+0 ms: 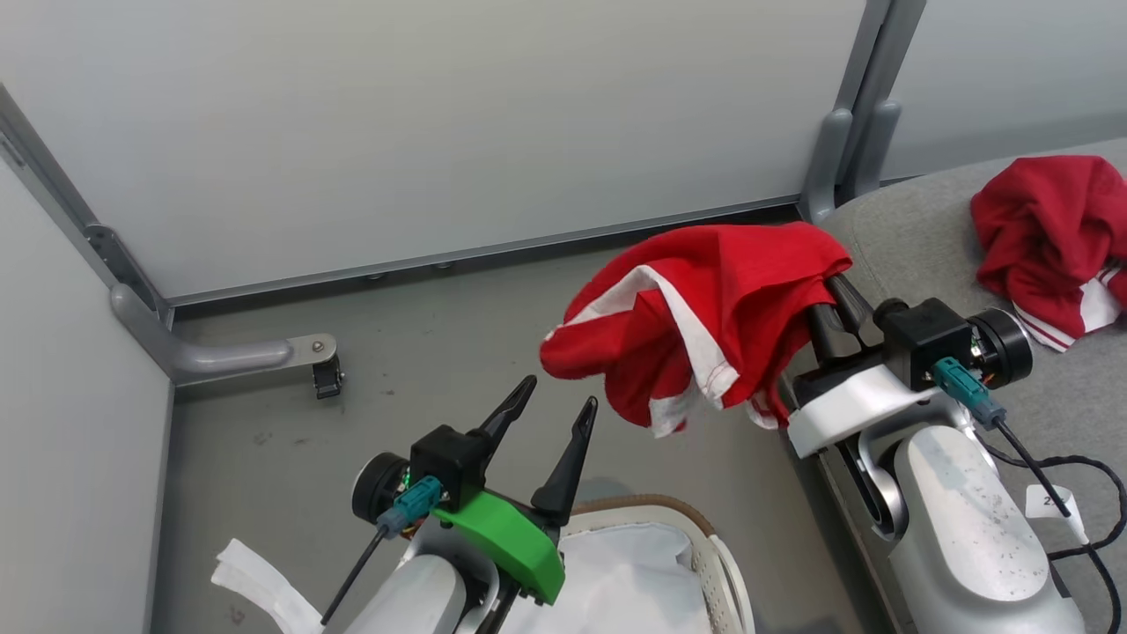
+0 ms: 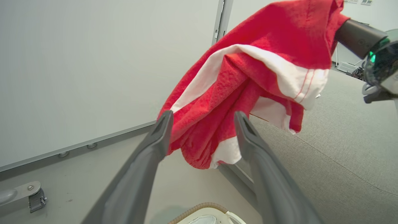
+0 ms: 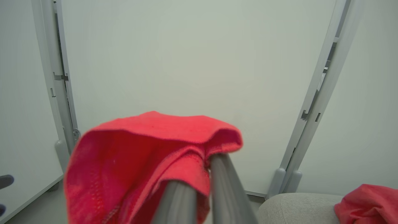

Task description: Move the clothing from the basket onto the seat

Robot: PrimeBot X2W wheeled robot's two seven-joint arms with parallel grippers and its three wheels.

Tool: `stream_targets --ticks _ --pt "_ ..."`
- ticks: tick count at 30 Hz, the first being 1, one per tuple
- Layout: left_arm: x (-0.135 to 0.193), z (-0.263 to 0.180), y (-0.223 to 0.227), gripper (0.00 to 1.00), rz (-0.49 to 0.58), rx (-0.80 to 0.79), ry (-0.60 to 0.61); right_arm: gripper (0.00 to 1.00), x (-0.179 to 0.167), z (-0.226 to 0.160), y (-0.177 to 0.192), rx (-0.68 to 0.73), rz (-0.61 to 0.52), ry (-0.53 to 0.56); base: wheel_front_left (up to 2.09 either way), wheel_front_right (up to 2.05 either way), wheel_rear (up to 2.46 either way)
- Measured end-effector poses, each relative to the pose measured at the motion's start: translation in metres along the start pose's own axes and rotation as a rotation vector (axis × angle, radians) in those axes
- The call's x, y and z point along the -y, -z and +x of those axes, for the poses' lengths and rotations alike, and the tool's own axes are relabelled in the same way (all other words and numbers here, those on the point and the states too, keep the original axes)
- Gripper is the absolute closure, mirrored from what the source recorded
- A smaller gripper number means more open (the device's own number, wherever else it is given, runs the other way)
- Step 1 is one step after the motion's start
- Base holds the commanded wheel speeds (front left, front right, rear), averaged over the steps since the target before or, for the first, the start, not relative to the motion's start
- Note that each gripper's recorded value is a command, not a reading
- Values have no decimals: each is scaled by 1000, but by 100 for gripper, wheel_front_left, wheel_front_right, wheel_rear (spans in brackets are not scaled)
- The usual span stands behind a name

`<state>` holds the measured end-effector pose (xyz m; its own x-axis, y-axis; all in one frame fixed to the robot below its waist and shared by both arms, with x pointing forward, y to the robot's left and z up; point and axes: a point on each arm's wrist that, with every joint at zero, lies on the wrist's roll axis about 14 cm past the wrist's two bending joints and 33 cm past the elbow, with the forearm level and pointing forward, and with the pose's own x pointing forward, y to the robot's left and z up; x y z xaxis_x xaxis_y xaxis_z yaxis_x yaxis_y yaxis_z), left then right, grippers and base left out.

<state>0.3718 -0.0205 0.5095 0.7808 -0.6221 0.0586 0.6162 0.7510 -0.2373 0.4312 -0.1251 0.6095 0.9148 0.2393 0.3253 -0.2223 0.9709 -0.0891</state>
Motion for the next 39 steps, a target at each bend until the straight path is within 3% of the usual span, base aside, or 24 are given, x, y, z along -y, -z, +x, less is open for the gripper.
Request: stream_targets --ticks 14,31,39 --pt "46 24 14 0 -32 -24 155 100 51 -27 -5 -10 -59 135 0 0 0" --pt "138 51 54 0 -51 -124 478 100 142 -121 -6 -110 -160 447 0 0 0" --pt "145 55 68 0 -71 -154 519 100 158 -128 -3 -137 -193 492 0 0 0"
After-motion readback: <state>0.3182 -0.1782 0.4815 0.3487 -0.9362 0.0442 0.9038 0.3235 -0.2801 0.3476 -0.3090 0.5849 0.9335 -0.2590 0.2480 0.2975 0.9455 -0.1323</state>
